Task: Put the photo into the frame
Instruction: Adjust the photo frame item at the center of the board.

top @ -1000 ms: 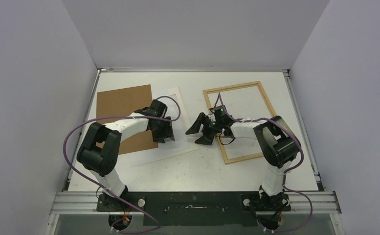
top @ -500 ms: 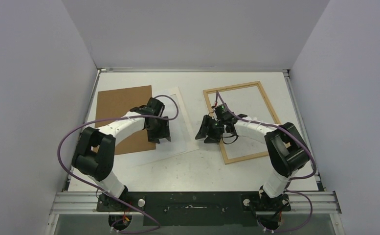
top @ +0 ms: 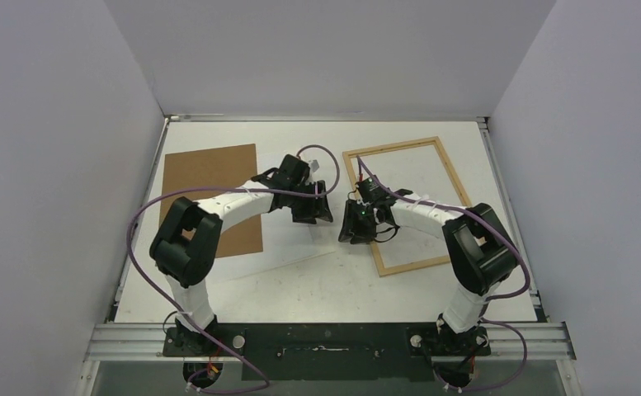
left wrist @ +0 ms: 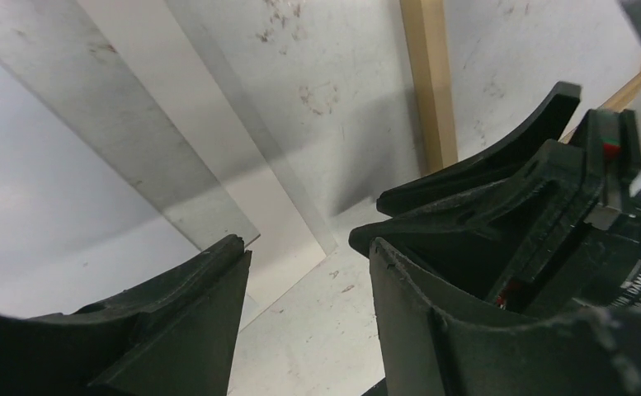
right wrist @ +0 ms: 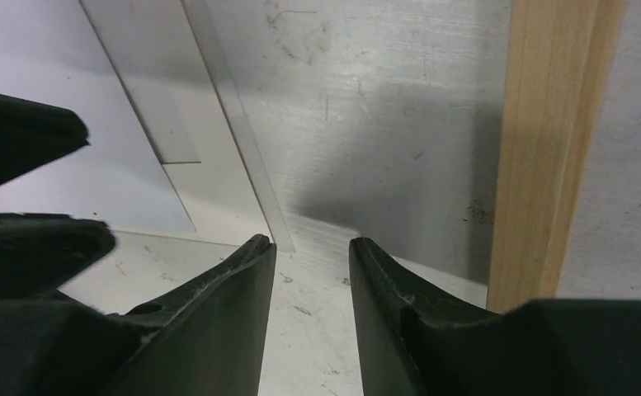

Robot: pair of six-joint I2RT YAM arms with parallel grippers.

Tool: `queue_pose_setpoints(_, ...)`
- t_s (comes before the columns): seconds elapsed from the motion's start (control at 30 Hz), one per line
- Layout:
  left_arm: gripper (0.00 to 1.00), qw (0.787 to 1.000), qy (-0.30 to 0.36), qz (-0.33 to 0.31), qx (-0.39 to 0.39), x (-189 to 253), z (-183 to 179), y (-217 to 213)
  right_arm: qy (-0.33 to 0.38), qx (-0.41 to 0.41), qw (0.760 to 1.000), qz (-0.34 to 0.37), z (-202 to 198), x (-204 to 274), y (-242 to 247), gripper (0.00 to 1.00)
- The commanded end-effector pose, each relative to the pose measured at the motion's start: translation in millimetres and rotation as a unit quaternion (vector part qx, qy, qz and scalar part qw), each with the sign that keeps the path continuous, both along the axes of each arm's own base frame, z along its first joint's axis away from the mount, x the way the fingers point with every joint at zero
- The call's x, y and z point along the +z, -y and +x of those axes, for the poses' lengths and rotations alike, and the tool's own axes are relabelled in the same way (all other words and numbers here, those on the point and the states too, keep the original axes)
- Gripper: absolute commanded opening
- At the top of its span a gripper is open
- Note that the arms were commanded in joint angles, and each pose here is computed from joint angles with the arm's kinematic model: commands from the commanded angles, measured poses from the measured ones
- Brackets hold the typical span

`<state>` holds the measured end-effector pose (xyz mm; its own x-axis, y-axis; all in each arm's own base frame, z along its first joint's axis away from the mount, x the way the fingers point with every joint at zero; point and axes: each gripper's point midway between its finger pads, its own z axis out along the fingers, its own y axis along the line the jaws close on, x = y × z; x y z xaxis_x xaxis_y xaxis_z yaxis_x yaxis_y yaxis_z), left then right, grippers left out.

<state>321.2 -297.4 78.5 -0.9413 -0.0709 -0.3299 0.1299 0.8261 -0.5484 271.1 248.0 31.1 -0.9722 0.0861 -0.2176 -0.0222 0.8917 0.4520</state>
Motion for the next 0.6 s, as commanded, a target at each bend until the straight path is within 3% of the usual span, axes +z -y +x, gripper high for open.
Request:
queue_pose_setpoints(0.0,0.54,0.999,0.021,-0.027,-0.035,2,5,25,0.011,-0.001,1.000,-0.015,7,2,0,0.40)
queue_pose_setpoints(0.27,0.45,0.998,-0.015,-0.047,-0.035,-30,-9,29,-0.023,-0.006,1.000,-0.012,-8,-16,1,0.32)
queue_pose_setpoints(0.57,0.43,0.996,-0.070,0.041,-0.044,-70,-42,-5,-0.036,-0.014,0.999,-0.037,-14,-25,13,0.30)
